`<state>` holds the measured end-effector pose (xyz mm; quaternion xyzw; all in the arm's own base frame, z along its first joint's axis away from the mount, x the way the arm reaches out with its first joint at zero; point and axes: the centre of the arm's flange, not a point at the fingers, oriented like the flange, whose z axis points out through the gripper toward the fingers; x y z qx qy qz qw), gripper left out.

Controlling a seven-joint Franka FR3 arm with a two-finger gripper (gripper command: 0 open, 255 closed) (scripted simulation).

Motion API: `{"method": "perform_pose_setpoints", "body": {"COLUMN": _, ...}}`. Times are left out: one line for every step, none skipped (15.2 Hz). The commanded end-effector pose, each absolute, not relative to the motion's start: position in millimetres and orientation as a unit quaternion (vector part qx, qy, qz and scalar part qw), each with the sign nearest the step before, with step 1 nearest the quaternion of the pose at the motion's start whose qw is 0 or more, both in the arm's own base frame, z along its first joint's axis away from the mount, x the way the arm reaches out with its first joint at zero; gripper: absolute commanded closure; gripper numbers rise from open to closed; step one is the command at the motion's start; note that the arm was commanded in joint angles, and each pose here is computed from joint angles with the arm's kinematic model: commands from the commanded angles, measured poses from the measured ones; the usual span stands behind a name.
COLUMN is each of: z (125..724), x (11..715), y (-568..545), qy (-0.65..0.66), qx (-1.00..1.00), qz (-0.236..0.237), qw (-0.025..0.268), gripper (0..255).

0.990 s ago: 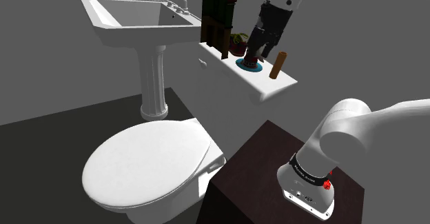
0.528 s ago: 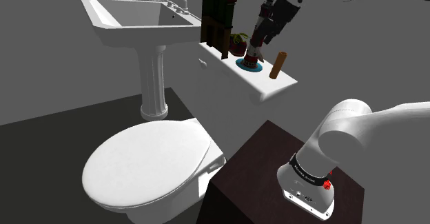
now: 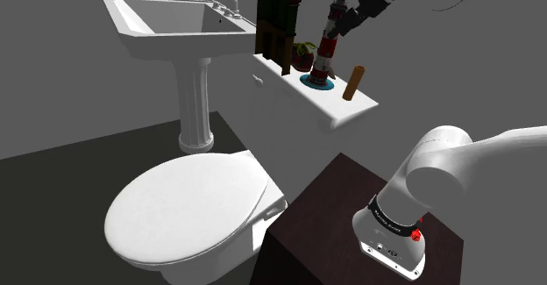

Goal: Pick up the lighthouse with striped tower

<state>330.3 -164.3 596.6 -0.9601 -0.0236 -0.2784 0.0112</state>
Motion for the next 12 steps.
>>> {"method": "perform_pose_setpoints", "body": {"z": 601.3, "x": 333.0, "y": -183.8, "qy": -0.034, "qx": -0.95, "qz": -0.311, "qw": 0.008, "gripper": 0}}
{"method": "perform_pose_setpoints", "body": {"z": 603.9, "x": 334.0, "y": -195.0, "qy": -0.038, "qx": -0.944, "qz": -0.327, "qw": 0.007, "gripper": 0}}
{"method": "perform_pose_setpoints", "body": {"z": 606.5, "x": 335.1, "y": -206.1, "qy": -0.043, "qx": -0.939, "qz": -0.342, "qw": 0.006, "gripper": 0}}
{"method": "perform_pose_setpoints", "body": {"z": 606.6, "x": 335.1, "y": -206.3, "qy": -0.043, "qx": -0.939, "qz": -0.342, "qw": 0.006, "gripper": 0}}
{"method": "perform_pose_setpoints", "body": {"z": 601.3, "x": 335.1, "y": -206.3, "qy": -0.043, "qx": -0.939, "qz": -0.342, "qw": 0.006, "gripper": 0}}
{"method": "perform_pose_setpoints", "body": {"z": 596.0, "x": 335.1, "y": -206.3, "qy": -0.043, "qx": -0.939, "qz": -0.342, "qw": 0.006, "gripper": 0}}
{"method": "perform_pose_setpoints", "body": {"z": 590.7, "x": 335.1, "y": -206.3, "qy": -0.043, "qx": -0.939, "qz": -0.342, "qw": 0.006, "gripper": 0}}
{"method": "perform_pose_setpoints", "body": {"z": 585.4, "x": 335.1, "y": -206.3, "qy": -0.043, "qx": -0.939, "qz": -0.342, "qw": 0.006, "gripper": 0}}
{"method": "perform_pose_setpoints", "body": {"z": 580.2, "x": 335.1, "y": -206.3, "qy": -0.043, "qx": -0.939, "qz": -0.342, "qw": 0.006, "gripper": 0}}
{"method": "perform_pose_setpoints", "body": {"z": 574.9, "x": 335.1, "y": -206.3, "qy": -0.043, "qx": -0.939, "qz": -0.342, "qw": 0.006, "gripper": 0}}
{"method": "perform_pose_setpoints", "body": {"z": 566.6, "x": 335.1, "y": -206.3, "qy": -0.043, "qx": -0.939, "qz": -0.342, "qw": 0.006, "gripper": 0}}
{"method": "perform_pose_setpoints", "body": {"z": 566.6, "x": 335.1, "y": -206.3, "qy": -0.043, "qx": -0.939, "qz": -0.342, "qw": 0.006, "gripper": 0}}
